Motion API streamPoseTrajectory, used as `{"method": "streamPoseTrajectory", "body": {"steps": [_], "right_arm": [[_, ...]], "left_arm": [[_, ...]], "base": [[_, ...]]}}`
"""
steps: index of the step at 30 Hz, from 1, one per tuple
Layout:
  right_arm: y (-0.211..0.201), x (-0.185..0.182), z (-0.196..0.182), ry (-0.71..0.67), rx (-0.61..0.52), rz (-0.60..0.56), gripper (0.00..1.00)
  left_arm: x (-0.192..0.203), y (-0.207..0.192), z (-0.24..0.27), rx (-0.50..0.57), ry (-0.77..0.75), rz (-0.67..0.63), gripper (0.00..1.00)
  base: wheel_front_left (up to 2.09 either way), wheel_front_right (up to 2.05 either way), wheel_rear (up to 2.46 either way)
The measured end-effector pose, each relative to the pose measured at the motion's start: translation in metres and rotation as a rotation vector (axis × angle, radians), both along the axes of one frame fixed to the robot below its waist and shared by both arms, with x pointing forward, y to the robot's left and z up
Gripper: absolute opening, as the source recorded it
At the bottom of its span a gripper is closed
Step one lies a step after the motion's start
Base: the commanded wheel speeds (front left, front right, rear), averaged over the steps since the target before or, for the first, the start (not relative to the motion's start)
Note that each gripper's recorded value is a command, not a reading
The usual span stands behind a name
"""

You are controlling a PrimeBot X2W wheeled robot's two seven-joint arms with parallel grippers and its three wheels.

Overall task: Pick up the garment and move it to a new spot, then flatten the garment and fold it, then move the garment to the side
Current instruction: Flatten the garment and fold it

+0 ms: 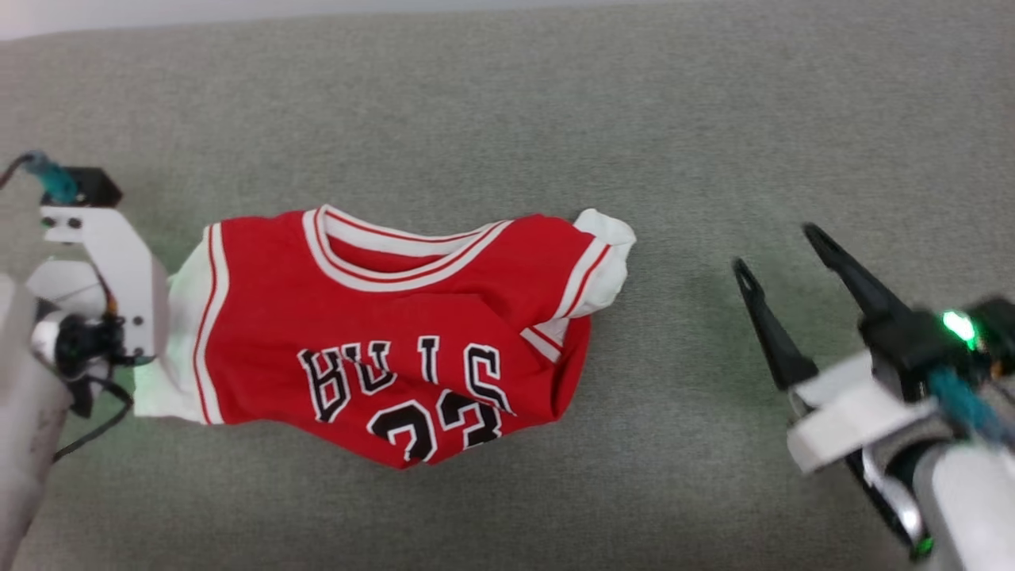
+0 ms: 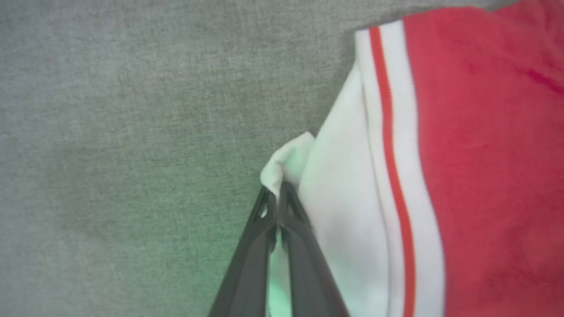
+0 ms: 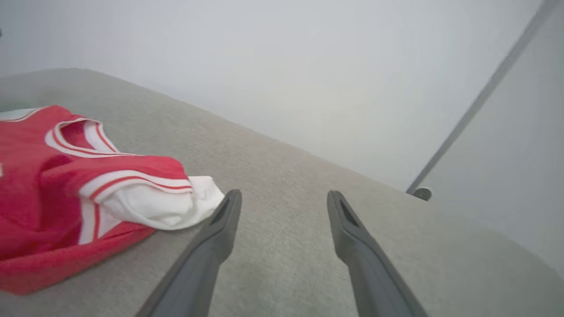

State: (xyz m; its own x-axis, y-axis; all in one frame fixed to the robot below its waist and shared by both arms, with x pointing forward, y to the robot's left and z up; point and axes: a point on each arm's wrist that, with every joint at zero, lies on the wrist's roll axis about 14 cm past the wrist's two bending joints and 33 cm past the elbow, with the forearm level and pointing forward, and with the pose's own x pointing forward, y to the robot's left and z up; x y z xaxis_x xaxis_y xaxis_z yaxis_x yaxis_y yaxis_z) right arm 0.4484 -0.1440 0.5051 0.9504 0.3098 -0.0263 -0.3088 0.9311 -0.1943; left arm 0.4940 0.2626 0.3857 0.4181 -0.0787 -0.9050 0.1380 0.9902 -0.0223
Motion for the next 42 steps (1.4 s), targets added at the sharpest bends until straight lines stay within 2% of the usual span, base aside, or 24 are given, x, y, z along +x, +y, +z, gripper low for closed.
{"method": "streamPoseTrajectory", "body": {"steps": [1, 6, 11, 15, 21, 25, 26, 27, 28, 37, 42], "right_arm": [[0.013, 0.012, 0.001, 0.054, -0.005, 0.062, 1.00], [0.034, 0.039, -0.009, 0.257, -0.021, 0.175, 1.00], [0.071, 0.037, -0.032, 0.518, -0.054, 0.326, 1.00], [0.079, 0.033, -0.050, 0.703, -0.092, 0.376, 1.00], [0.084, 0.028, -0.068, 0.852, -0.161, 0.411, 1.00], [0.089, 0.025, -0.078, 0.897, -0.177, 0.432, 1.00], [0.090, 0.024, -0.080, 0.905, -0.177, 0.438, 0.73], [0.091, 0.024, -0.083, 0.909, -0.181, 0.440, 0.28], [0.091, 0.024, -0.083, 0.909, -0.181, 0.440, 0.00], [0.090, 0.037, -0.069, 0.870, -0.142, 0.416, 0.00], [0.086, 0.059, -0.029, 0.743, -0.087, 0.383, 0.00]], "left_arm": [[0.000, -0.003, 0.002, 0.000, -0.010, -0.010, 0.00], [0.001, -0.012, 0.004, -0.015, -0.031, -0.034, 0.00], [0.003, -0.019, 0.007, -0.032, -0.049, -0.046, 0.00], [0.003, -0.020, 0.007, -0.037, -0.056, -0.049, 0.00], [0.003, -0.019, 0.004, -0.051, -0.064, -0.037, 0.00], [0.003, -0.018, 0.002, -0.054, -0.065, -0.031, 0.00], [0.004, -0.018, 0.001, -0.055, -0.066, -0.030, 0.00], [0.004, -0.017, 0.000, -0.055, -0.065, -0.029, 0.00], [0.004, -0.017, 0.000, -0.055, -0.065, -0.029, 0.00], [0.006, -0.015, 0.007, -0.059, -0.096, -0.019, 0.00], [0.020, -0.014, 0.031, -0.051, -0.178, -0.018, 0.00]], "base": [[0.00, 0.00, 0.00], [0.00, 0.00, 0.00], [0.00, 0.00, 0.00], [0.00, 0.00, 0.00], [0.00, 0.00, 0.00], [0.00, 0.00, 0.00], [0.00, 0.00, 0.00], [0.00, 0.00, 0.00], [0.00, 0.00, 0.00], [0.00, 0.00, 0.00], [0.00, 0.00, 0.00]]}}
